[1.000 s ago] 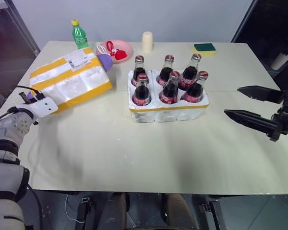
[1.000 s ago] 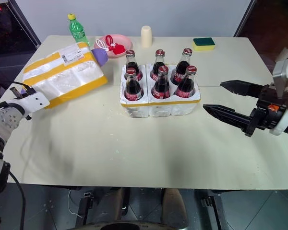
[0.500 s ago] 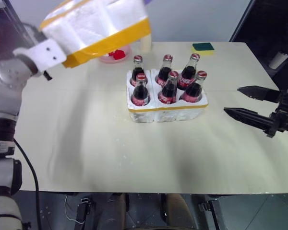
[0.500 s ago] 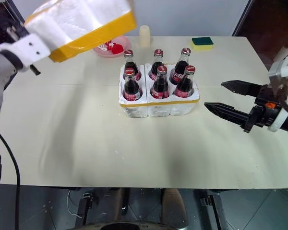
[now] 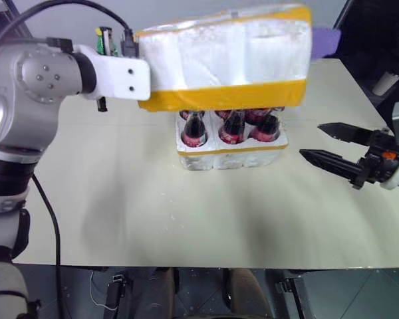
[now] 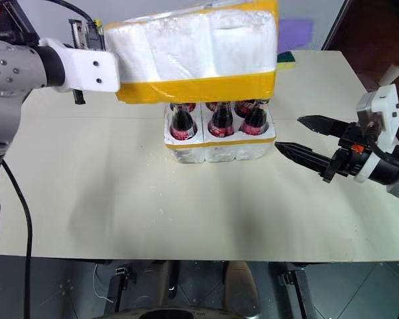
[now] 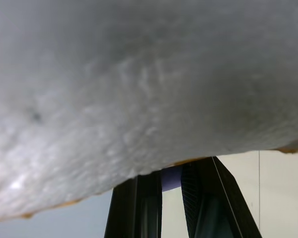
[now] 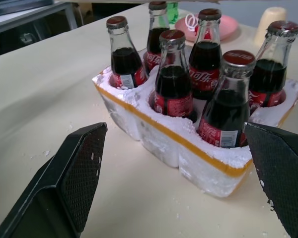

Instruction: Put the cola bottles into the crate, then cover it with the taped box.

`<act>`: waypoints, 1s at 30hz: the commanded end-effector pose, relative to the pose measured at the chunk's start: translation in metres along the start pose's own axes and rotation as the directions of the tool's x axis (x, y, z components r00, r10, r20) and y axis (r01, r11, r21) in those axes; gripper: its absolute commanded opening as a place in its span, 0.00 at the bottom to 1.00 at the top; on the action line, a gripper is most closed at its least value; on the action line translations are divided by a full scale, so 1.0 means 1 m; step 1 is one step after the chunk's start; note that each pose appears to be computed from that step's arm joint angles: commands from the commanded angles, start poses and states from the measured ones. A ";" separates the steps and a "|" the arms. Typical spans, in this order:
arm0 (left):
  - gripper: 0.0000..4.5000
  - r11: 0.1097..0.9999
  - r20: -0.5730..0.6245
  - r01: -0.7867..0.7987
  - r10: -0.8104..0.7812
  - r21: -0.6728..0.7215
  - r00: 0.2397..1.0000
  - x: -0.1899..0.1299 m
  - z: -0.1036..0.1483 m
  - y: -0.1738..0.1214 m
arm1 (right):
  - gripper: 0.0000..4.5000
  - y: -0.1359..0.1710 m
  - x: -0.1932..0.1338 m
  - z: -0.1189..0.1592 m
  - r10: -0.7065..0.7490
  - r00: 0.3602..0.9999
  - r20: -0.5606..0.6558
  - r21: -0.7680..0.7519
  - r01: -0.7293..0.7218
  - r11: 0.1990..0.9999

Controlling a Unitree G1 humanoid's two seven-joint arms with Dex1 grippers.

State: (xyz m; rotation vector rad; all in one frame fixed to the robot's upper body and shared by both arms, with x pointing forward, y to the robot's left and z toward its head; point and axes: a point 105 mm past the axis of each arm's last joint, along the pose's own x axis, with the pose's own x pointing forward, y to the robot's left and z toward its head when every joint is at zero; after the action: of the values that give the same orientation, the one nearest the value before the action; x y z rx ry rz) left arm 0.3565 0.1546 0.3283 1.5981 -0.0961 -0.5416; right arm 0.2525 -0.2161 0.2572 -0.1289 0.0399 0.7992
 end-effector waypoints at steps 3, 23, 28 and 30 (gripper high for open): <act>0.01 0.995 -0.014 -0.015 0.017 0.102 1.000 0.011 0.012 0.004 | 1.00 0.001 0.001 0.010 -0.010 0.998 0.066 -0.035 0.012 0.999; 0.67 0.990 0.016 -0.004 0.001 0.144 1.000 0.016 0.028 0.004 | 1.00 0.004 0.006 0.004 -0.030 0.994 0.108 -0.020 0.032 0.999; 0.78 0.994 0.023 0.003 -0.005 0.112 1.000 0.004 0.023 0.002 | 1.00 0.004 0.007 0.003 -0.033 0.993 0.113 -0.016 0.035 0.999; 0.78 0.997 0.018 0.011 -0.012 0.075 1.000 0.000 0.019 -0.001 | 1.00 0.003 0.008 0.004 -0.032 0.993 0.114 -0.014 0.034 0.999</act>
State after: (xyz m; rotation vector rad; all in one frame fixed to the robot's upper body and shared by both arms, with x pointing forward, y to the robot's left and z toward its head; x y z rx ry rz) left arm 0.3564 0.1321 0.3103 1.6890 -0.0853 -0.6145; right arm 0.2582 -0.2102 0.2522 -0.0809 -0.0343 0.7676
